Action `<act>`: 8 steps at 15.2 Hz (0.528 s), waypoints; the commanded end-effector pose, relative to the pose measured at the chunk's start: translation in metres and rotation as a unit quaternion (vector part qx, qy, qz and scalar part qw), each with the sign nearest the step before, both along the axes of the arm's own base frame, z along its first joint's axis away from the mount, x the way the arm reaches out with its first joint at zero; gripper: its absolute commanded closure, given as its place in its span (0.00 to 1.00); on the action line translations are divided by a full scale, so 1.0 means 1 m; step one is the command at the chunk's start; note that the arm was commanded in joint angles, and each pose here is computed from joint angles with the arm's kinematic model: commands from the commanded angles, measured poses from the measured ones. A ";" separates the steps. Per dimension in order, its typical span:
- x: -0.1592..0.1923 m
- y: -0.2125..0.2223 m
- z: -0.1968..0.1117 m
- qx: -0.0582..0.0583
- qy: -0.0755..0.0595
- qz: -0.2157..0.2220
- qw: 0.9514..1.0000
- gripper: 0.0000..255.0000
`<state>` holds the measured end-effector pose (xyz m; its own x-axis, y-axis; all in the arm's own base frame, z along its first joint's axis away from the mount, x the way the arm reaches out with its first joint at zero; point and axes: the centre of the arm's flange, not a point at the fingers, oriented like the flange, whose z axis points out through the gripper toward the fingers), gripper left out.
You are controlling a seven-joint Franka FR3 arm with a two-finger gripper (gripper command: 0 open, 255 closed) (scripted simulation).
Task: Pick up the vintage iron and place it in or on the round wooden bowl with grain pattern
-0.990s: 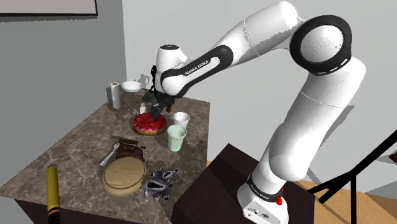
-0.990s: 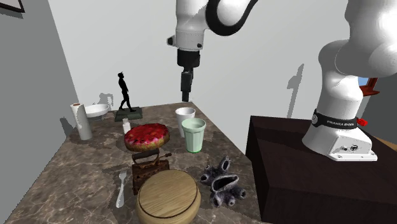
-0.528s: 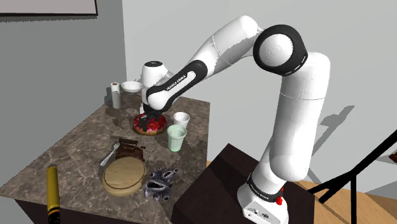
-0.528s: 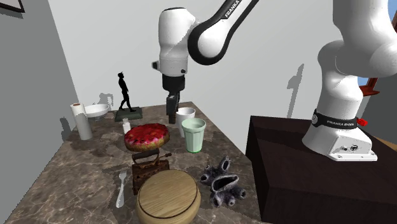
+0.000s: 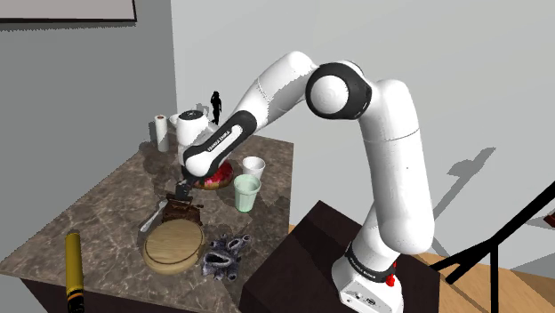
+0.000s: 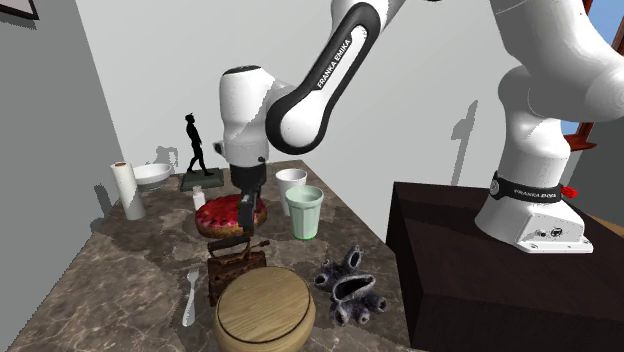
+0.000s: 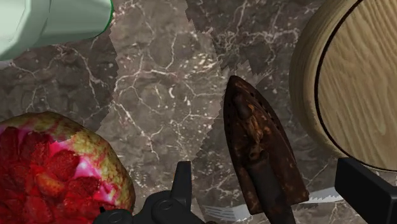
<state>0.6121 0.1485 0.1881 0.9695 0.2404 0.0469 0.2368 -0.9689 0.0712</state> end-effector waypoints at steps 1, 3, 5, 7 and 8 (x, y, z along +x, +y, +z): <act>0.009 0.008 -0.020 0.000 0.002 0.005 1.000 0.00; 0.009 0.007 -0.030 0.000 0.002 0.005 1.000 0.00; 0.010 0.006 -0.041 0.000 0.002 0.005 1.000 0.00; 0.011 0.006 -0.051 0.000 0.002 0.005 1.000 0.00; 0.011 0.005 -0.057 0.000 0.002 0.005 1.000 0.00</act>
